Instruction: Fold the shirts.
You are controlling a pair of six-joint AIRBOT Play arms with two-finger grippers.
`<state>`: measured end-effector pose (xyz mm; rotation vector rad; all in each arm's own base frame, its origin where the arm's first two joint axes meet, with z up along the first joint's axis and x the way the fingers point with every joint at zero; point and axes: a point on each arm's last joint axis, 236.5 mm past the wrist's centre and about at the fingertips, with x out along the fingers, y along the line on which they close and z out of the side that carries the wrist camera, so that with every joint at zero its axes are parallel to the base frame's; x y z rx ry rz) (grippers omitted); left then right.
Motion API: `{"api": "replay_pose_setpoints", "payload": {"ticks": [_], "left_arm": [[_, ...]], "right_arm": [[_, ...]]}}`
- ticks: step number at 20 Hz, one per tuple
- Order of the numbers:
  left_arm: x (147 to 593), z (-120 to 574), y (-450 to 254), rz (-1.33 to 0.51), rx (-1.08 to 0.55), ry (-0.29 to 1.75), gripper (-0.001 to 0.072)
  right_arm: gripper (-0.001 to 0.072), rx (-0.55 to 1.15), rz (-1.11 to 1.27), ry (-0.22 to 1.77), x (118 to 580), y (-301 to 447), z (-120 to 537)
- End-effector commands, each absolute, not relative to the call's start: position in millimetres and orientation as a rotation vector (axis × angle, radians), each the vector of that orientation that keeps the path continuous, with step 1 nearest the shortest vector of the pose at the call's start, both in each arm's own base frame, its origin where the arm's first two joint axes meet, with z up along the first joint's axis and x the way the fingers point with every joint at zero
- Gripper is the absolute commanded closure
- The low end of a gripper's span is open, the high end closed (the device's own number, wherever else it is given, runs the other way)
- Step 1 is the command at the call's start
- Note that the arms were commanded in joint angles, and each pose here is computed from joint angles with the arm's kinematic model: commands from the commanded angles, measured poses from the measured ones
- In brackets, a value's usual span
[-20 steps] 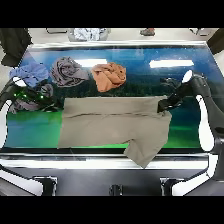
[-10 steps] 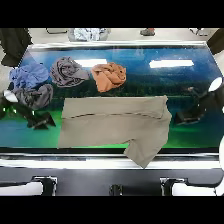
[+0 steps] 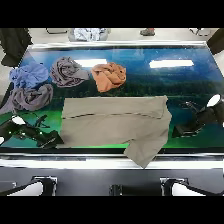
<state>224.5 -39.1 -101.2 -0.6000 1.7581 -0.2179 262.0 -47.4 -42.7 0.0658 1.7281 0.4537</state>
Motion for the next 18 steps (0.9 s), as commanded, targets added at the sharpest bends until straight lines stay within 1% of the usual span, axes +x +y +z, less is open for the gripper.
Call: {"api": "replay_pose_setpoints", "payload": {"ticks": [1, 2, 4, 7, 10, 13, 14, 15, 16, 17, 18], "left_arm": [[231, -110, -41, -0.202, -0.595, 1.713, 0.0356], [230, -110, -42, -0.206, -0.589, 1.714, 0.0441], [231, -110, -44, -0.212, -0.585, 1.714, 0.0677], [231, -110, -44, -0.214, -0.585, 1.713, 0.0678], [231, -109, -44, -0.214, -0.584, 1.712, 0.0678], [231, -108, -44, -0.216, -0.581, 1.707, 0.0678], [231, -108, -44, -0.218, -0.579, 1.707, 0.0678], [231, -108, -44, -0.22, -0.578, 1.706, 0.0679], [231, -108, -44, -0.224, -0.575, 1.705, 0.0678], [232, -108, -44, -0.224, -0.574, 1.704, 0.0678], [232, -108, -44, -0.23, -0.569, 1.703, 0.0679]], "right_arm": [[0.0102, 0.063, 0.452, 1.726, 253, -45, -44], [0.0102, 0.065, 0.45, 1.724, 246, -42, -48], [0.0101, 0.09, 0.472, 1.707, 226, -26, -58], [0.0101, 0.198, 0.533, 1.635, 212, 10, -77], [0.0103, 0.341, 0.532, 1.568, 216, 36, -91], [0.0108, 0.387, 0.505, 1.581, 206, 42, -103], [0.0118, 0.394, 0.486, 1.593, 203, 42, -107], [0.0159, 0.409, 0.471, 1.589, 204, 42, -109], [0.0178, 0.438, 0.457, 1.577, 206, 45, -110], [0.0179, 0.46, 0.452, 1.564, 208, 48, -111], [0.0238, 0.477, 0.447, 1.557, 208, 51, -113]]}}
